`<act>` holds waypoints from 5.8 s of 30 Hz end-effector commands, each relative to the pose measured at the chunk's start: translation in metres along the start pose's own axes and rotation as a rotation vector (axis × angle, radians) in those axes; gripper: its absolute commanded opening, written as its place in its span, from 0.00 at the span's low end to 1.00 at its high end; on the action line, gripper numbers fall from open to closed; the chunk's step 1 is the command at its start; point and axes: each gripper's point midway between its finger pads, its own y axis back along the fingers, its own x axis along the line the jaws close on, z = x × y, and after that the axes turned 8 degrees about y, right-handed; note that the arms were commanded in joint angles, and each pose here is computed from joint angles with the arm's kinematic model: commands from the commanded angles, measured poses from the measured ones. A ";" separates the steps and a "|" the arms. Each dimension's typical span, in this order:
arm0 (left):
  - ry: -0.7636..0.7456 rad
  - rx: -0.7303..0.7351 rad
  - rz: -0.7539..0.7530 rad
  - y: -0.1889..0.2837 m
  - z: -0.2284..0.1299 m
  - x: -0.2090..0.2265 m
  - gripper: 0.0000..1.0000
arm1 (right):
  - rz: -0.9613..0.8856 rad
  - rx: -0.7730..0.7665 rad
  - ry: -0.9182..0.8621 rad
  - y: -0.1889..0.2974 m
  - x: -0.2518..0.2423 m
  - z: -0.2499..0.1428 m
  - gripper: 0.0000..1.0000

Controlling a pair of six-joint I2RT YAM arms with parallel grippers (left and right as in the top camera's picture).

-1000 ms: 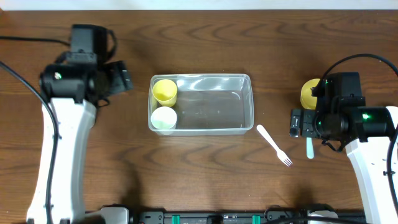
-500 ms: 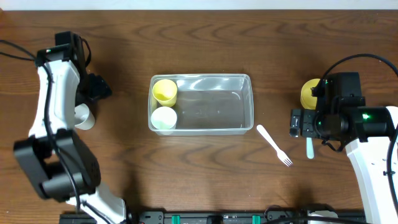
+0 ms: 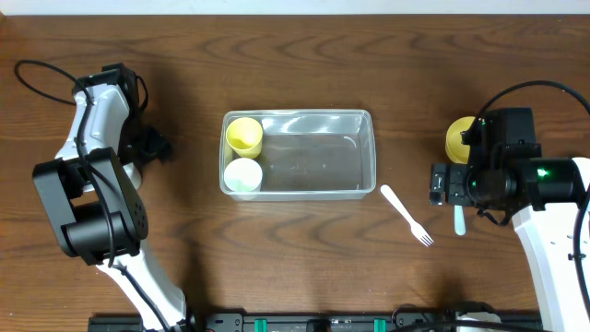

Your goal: Pack container

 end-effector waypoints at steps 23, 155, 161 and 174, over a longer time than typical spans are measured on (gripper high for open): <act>0.009 -0.017 -0.007 0.017 -0.002 0.006 0.06 | -0.012 -0.032 -0.020 0.003 -0.003 0.008 0.99; -0.293 -0.421 -0.561 0.201 -0.065 -0.052 0.90 | -0.042 -0.110 -0.086 -0.008 -0.065 0.129 0.99; -0.293 -0.419 -0.560 0.200 -0.064 -0.052 0.91 | -0.033 0.037 0.007 -0.068 -0.054 0.136 0.99; -0.294 -0.408 -0.554 0.198 -0.066 -0.051 0.91 | -0.094 0.228 -0.035 -0.170 -0.047 0.123 0.91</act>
